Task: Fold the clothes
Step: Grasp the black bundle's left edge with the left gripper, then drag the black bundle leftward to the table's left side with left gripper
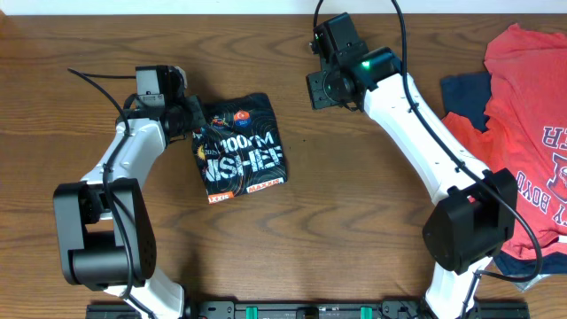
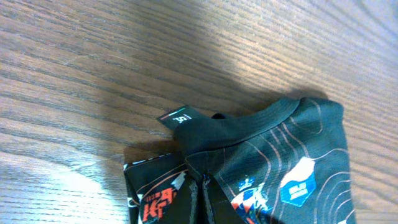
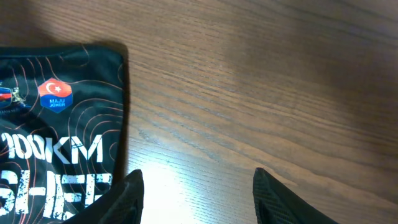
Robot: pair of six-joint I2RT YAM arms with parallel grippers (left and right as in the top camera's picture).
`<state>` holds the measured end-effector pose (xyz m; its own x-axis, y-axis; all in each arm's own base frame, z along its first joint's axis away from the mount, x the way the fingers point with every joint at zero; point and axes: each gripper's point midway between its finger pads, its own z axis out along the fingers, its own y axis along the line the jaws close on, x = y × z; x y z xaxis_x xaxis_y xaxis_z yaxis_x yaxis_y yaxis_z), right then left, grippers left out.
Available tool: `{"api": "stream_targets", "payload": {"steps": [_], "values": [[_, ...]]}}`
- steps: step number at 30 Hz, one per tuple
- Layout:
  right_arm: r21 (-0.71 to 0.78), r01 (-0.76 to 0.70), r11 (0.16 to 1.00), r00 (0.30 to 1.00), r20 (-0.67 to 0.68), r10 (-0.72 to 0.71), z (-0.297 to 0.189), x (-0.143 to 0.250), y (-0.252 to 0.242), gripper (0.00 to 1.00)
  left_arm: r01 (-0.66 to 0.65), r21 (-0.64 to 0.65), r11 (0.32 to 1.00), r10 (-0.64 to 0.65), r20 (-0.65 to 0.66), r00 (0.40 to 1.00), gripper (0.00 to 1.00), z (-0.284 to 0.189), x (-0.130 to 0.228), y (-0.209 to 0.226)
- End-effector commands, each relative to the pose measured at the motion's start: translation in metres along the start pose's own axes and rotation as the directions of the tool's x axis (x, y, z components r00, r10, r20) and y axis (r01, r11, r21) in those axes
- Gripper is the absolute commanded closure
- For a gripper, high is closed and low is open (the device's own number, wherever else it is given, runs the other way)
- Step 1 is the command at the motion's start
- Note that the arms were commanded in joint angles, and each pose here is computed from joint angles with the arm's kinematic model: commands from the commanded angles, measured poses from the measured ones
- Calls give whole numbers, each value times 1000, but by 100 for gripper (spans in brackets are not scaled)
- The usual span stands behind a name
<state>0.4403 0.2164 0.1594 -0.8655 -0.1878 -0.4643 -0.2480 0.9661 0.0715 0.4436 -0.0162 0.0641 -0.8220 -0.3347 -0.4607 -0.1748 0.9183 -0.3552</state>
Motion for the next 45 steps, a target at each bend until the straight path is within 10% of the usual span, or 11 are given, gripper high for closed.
{"api": "stream_targets", "payload": {"steps": [1,11,19,30,40,43,45], "values": [[16,-9,1000,1000,8,8,-4,-1,-3,45,22,21,1000,-24,86,996,94,-28,-22,-8],[16,-9,1000,1000,7,9,-4,-1,-3,45,56,-158,986,-49,47,998,94,-38,-2,27],[18,-9,1000,1000,-6,9,-4,2,-4,45,67,-204,977,-85,-77,993,37,-1,29,48],[20,-8,1000,1000,-12,9,-4,3,-4,45,100,-64,993,-108,-149,983,20,4,42,28],[23,-8,1000,1000,-25,8,-4,6,-5,45,152,44,987,-134,-273,952,22,47,73,22],[24,-7,1000,1000,-24,8,-4,6,-5,44,149,48,988,-131,-268,954,48,55,74,24],[24,-8,1000,1000,-25,8,-4,6,-5,45,110,66,992,-90,-243,966,87,57,68,23]]}}
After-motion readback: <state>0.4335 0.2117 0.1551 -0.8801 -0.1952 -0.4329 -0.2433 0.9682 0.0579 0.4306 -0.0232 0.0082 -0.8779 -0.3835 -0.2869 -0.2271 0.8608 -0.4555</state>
